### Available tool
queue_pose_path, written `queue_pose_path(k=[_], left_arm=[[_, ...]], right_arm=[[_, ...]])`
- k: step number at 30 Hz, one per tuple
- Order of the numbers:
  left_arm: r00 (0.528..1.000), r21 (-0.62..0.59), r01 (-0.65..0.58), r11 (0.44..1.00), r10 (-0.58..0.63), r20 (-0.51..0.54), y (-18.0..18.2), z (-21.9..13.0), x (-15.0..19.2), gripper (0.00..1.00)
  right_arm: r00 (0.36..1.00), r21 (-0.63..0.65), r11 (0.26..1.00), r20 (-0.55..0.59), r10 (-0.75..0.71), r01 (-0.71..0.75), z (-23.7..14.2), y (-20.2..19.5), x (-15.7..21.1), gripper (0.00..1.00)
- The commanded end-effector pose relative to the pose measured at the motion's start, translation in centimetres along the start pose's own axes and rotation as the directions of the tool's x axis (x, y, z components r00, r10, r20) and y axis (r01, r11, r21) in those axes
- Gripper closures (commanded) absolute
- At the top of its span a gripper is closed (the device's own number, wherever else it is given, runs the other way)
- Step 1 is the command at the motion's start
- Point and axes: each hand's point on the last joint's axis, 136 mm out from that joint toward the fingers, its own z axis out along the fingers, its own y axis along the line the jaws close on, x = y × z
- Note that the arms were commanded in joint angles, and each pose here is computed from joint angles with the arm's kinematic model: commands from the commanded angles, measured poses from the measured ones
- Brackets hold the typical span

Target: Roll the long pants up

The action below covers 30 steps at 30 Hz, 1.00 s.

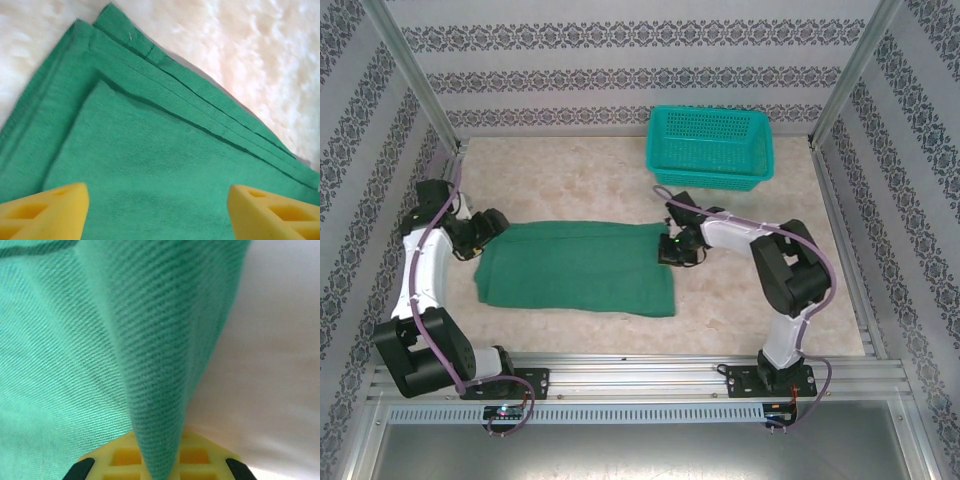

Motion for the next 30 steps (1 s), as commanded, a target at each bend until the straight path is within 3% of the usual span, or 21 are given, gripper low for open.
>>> queue_pose_path(k=[1,2,4,5,6,7,11,18,25,29,30], left_arm=[[0.998,0.064,-0.043,0.997,0.046,-0.035,-1.9,1.2,1.6,0.20],[0.998,0.060,-0.048,0.997,0.051,-0.045,-2.0,1.9,2.1,0.20],[0.995,0.062,-0.062,0.996,0.067,-0.077,-2.4,2.9,3.0,0.18],[0.993,0.059,-0.074,0.996,0.079,-0.092,-2.6,3.4,3.6,0.02],[0.990,0.054,-0.088,0.995,0.093,-0.108,-2.8,3.9,4.1,0.02],[0.988,0.043,-0.097,0.994,0.102,-0.117,-2.8,4.2,4.4,0.02],[0.983,0.020,-0.106,0.994,0.108,-0.150,-2.2,5.9,4.9,0.09],[0.980,-0.053,-0.102,0.993,0.091,-0.179,-0.6,8.8,4.3,0.19],[0.968,-0.031,-0.093,0.995,0.084,-0.235,-1.0,11.5,4.5,0.57],[0.960,-0.036,-0.093,0.995,0.080,-0.267,-1.0,12.3,4.7,0.62],[0.959,-0.029,-0.092,0.995,0.081,-0.272,-1.1,12.4,4.8,0.67]], right_arm=[[0.998,0.297,0.953,0.018,0.055,-0.058,-1.9,-8.0,1.3,1.00],[0.996,0.343,0.935,0.051,0.074,-0.087,-2.5,-9.3,1.0,1.00],[0.989,0.349,0.926,0.085,0.119,-0.141,-3.0,-9.9,0.2,0.73],[0.986,0.369,0.916,0.104,0.127,-0.156,-3.2,-9.9,-0.3,0.65],[0.988,0.364,0.920,0.101,0.119,-0.148,-3.1,-9.2,-0.6,0.50],[0.988,0.354,0.924,0.095,0.120,-0.147,-3.0,-8.6,-0.9,0.47],[0.989,0.309,0.942,0.104,0.103,-0.130,-2.8,-6.4,-1.7,0.46],[0.989,0.281,0.950,0.094,0.110,-0.132,-2.4,-6.2,-1.5,0.46],[0.989,0.290,0.947,0.091,0.116,-0.137,-2.4,-6.7,-1.0,0.47],[0.989,0.286,0.948,0.089,0.118,-0.139,-2.4,-6.7,-0.9,0.47],[0.989,0.288,0.947,0.091,0.119,-0.141,-2.4,-6.7,-0.9,0.47]])
